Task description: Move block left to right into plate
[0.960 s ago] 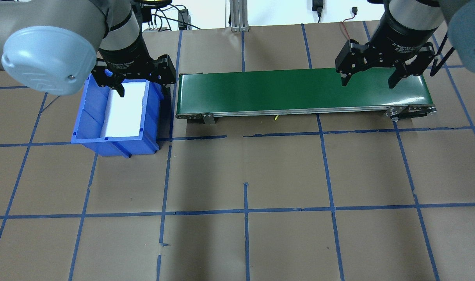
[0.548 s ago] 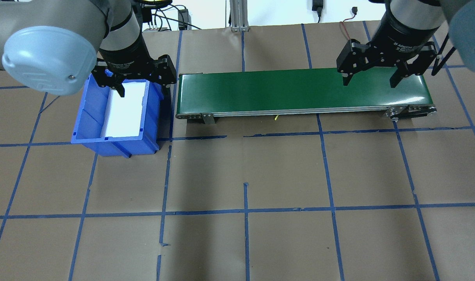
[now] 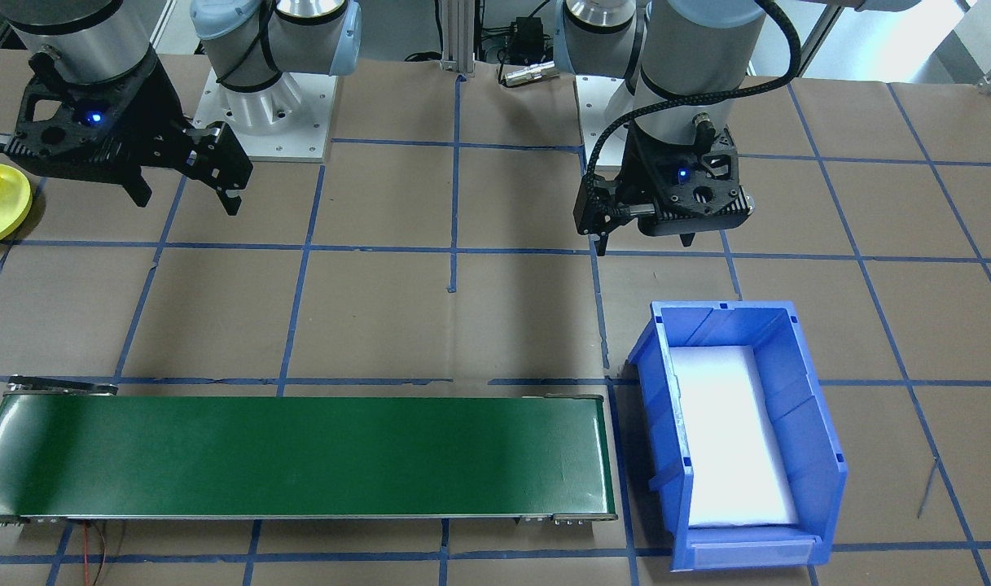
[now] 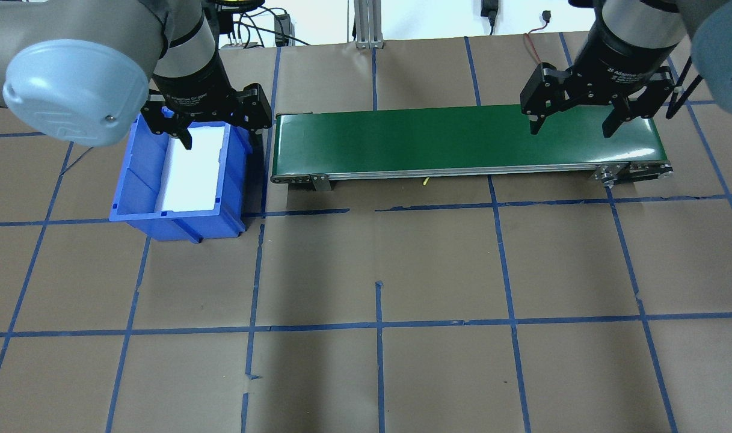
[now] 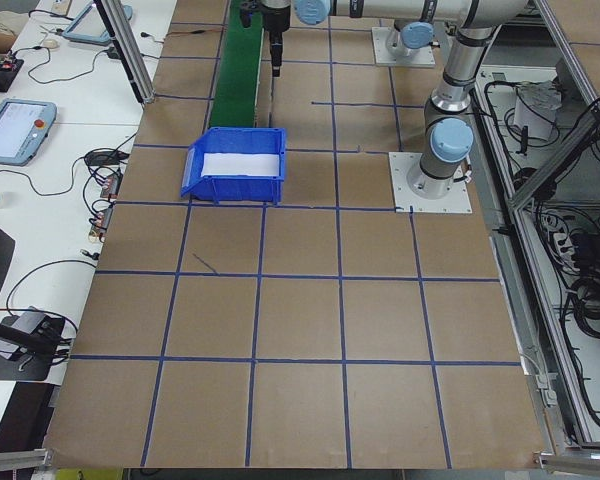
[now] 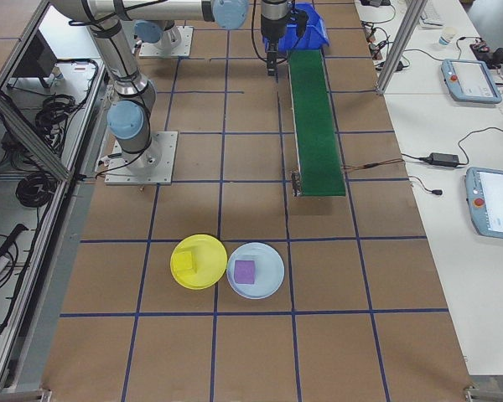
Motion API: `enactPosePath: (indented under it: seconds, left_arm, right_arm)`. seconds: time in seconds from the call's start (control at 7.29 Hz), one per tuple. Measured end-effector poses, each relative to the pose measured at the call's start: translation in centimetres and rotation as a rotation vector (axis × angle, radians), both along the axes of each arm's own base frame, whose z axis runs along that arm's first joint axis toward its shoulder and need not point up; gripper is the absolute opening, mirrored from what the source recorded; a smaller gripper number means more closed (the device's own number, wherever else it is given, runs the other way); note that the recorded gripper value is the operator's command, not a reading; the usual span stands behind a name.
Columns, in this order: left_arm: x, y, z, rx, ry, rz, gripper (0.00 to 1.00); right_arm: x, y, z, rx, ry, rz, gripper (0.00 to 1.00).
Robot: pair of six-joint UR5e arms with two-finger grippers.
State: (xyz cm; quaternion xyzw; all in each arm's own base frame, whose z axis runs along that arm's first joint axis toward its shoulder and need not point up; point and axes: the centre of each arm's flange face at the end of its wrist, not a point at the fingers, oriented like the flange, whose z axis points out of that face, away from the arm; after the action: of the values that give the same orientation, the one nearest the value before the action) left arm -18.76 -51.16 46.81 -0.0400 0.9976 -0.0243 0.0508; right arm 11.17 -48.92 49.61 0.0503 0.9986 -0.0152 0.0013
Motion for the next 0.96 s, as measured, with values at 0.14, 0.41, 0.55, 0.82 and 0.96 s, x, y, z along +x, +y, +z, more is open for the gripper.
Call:
enactPosePath:
  seconds: [0.14, 0.41, 0.55, 0.82, 0.96]
  left_arm:
    - [0.0, 0.0, 0.0, 0.000, 0.001, 0.001, 1.00]
    - [-0.1, -0.1, 0.0, 0.000, 0.003, 0.000, 1.00]
    - [-0.2, 0.0, 0.0, -0.001, 0.005, -0.001, 1.00]
    - [-0.2, 0.1, 0.3, -0.005, 0.003, -0.003, 1.00]
    - [-0.1, 0.1, 0.4, -0.008, 0.001, -0.004, 1.00]
  right_arm:
    - [-0.1, 0.1, -0.2, 0.011, 0.001, -0.001, 1.00]
    - [-0.3, 0.2, -0.2, 0.028, 0.020, -0.003, 1.00]
    - [-0.5, 0.2, 0.0, 0.026, 0.030, -0.004, 1.00]
    - [-0.6, 0.6, 0.7, 0.013, 0.045, -0.004, 1.00]
    - [-0.6, 0.8, 1.0, 0.007, 0.046, -0.004, 1.00]
